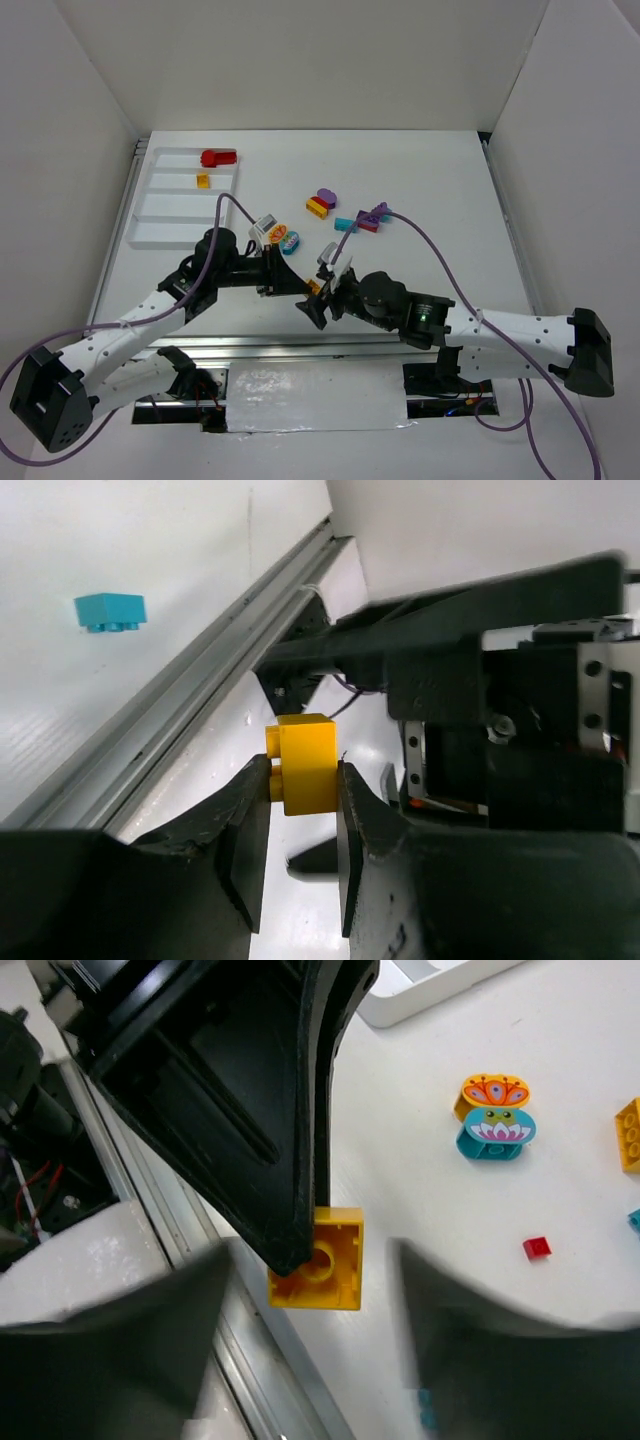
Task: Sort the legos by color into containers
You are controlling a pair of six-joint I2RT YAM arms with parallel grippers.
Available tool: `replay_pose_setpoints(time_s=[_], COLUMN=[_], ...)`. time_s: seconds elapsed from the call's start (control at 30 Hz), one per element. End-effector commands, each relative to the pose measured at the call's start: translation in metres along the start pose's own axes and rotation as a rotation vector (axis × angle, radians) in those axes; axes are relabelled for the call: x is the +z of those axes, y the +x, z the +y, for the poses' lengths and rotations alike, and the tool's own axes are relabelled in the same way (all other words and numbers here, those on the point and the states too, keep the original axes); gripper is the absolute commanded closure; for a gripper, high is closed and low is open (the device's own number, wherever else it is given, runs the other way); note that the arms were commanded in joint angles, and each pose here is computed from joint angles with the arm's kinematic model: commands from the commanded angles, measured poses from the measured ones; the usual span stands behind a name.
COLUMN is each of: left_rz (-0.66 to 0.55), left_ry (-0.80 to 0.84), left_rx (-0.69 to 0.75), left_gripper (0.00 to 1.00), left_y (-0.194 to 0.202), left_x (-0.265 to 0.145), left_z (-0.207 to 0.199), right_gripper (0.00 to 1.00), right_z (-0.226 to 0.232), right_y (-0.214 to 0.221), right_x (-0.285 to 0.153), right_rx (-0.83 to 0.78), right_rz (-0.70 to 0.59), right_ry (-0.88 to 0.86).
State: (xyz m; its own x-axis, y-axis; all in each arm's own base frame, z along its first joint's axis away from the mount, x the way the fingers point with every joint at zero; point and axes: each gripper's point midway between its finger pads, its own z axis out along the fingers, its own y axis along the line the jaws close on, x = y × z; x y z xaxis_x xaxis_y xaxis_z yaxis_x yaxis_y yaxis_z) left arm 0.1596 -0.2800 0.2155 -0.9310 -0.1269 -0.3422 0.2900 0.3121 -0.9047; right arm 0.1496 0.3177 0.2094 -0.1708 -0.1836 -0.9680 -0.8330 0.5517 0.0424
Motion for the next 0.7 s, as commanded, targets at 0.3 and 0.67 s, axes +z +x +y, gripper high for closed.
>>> replay_pose_setpoints(time_s=[0.3, 0.67], left_rz=[-0.670, -1.068], left_ry=[-0.704, -1.002], left_rx=[-0.181, -0.292], left_gripper=[1.00, 1.00], left_y=[-0.173, -0.345], left_x=[-0.122, -0.201], left_z=[0.121, 0.232], right_gripper=[0.00, 0.00], right_z=[-0.055, -0.040], right_y=[0.002, 0.012], right_x=[0.001, -0.028], right_rx=[0.256, 0.364], right_rz=[-0.108, -0.085], right_ry=[0.303, 0.214])
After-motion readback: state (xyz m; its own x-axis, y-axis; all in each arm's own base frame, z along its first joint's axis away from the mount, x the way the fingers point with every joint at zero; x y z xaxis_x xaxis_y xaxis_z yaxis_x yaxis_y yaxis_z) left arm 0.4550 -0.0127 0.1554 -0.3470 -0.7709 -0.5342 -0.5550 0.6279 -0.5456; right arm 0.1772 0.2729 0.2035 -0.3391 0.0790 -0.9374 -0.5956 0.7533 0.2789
